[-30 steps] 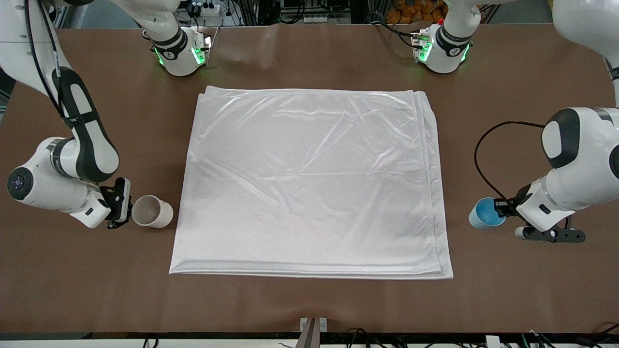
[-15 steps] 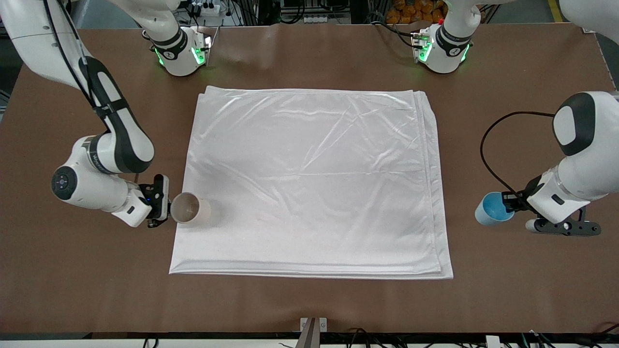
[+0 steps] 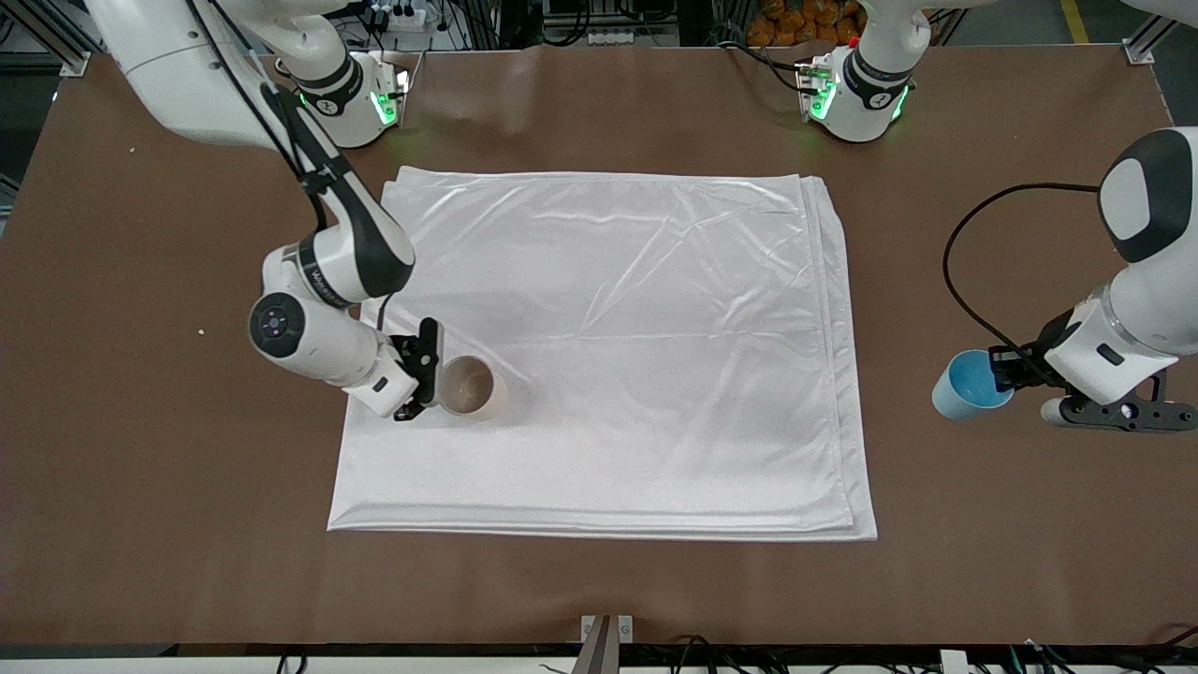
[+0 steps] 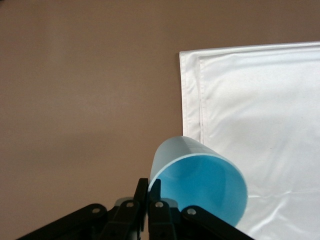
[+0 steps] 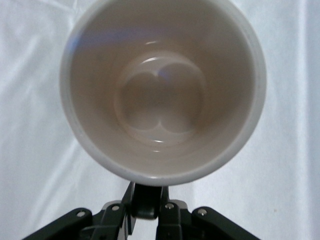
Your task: Place blue cup into white mug on cloth
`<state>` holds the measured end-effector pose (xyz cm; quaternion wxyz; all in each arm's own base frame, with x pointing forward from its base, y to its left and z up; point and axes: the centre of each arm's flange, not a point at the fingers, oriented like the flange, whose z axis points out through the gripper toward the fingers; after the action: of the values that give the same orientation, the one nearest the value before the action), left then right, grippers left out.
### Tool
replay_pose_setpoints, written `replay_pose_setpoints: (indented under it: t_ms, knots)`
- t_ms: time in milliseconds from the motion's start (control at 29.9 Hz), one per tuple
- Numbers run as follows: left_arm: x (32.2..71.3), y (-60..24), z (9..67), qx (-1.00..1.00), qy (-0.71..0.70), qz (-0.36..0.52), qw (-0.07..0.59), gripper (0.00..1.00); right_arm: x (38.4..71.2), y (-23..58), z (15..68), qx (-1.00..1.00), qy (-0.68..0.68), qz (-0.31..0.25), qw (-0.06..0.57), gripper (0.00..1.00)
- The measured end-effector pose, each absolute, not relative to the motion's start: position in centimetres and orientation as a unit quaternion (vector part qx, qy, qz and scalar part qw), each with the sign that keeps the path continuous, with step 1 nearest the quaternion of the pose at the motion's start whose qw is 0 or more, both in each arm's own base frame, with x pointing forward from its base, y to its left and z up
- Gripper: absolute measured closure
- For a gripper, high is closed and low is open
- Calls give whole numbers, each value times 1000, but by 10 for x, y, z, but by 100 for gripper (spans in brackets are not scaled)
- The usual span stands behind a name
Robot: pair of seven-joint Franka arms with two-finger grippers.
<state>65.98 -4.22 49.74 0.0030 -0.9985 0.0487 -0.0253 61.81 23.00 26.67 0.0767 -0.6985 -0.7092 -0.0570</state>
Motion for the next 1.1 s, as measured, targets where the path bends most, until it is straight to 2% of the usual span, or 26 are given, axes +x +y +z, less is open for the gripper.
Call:
replay_pose_setpoints:
  t_ms: [334,568,1102]
  knots:
    - [649,-63,512,-998,66,-20,-2,95,572,331,268,-711,-702,-37,25,80]
    - [647,-74,515,-997,75,-21,-4,95,544,372,262,-716,-697,-28,19,80]
    - [640,-85,523,-996,85,-18,-6,95,517,405,215,-702,-711,-16,32,80]
